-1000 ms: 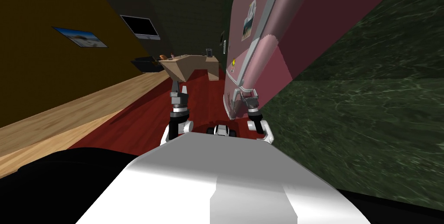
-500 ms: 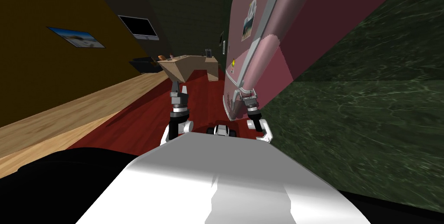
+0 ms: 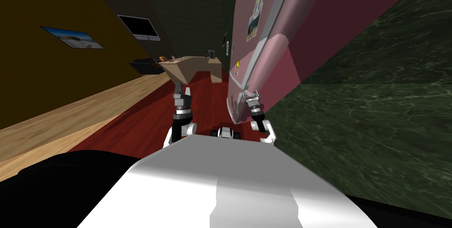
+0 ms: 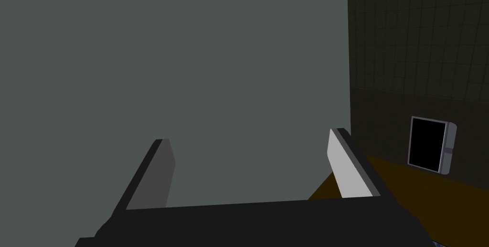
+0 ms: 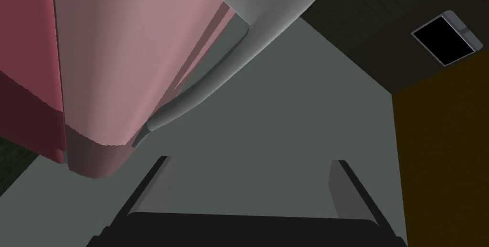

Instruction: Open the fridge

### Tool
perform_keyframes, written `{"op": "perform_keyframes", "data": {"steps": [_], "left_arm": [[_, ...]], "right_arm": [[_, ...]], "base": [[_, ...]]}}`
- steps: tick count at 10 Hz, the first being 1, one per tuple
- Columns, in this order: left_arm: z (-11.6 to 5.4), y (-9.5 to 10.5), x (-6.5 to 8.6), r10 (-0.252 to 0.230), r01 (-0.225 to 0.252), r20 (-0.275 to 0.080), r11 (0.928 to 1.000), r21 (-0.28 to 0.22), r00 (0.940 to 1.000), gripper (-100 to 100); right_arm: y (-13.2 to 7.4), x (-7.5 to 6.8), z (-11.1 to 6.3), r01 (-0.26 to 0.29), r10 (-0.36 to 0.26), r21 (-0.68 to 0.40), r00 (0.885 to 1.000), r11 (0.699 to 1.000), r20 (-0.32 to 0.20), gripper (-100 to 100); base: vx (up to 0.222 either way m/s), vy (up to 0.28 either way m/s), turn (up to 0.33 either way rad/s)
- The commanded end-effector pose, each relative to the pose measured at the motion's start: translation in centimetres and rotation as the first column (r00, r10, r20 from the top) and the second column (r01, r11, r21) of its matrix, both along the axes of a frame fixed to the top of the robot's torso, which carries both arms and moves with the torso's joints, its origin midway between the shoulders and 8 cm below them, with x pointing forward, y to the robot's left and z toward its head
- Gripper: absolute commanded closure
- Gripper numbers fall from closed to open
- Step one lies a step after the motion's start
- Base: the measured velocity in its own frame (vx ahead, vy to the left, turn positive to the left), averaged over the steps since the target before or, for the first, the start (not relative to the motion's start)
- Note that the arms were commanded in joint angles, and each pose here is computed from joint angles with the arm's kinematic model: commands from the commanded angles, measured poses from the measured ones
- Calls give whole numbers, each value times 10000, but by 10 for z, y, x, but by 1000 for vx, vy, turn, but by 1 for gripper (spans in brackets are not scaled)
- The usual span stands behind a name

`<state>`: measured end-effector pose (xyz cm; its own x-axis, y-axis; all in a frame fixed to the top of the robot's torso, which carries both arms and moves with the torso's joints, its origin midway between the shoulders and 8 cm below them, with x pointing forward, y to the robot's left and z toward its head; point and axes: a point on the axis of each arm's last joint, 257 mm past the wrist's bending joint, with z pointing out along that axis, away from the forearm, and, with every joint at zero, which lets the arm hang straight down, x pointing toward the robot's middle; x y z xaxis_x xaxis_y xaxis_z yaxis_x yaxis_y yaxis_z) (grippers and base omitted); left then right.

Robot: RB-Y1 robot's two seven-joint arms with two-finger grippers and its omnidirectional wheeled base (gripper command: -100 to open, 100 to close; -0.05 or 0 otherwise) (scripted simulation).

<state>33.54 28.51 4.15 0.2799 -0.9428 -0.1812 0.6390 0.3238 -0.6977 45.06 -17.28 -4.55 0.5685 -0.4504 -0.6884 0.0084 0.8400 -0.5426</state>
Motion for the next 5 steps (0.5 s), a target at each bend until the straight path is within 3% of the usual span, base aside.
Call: {"op": "perform_keyframes", "data": {"steps": [1,5], "left_arm": [[0,0,0,0,0,1,10000,0,10000,0],[0,0,0,0,0,0,10000,0,10000,0]], "right_arm": [[-1,4,-2,342,-335,-593,9994,9977,126,-100],[0,16,-12,1075,-1023,-1961,9941,9747,361,-100]], "base": [[29,3,3],[60,11,-19]]}}
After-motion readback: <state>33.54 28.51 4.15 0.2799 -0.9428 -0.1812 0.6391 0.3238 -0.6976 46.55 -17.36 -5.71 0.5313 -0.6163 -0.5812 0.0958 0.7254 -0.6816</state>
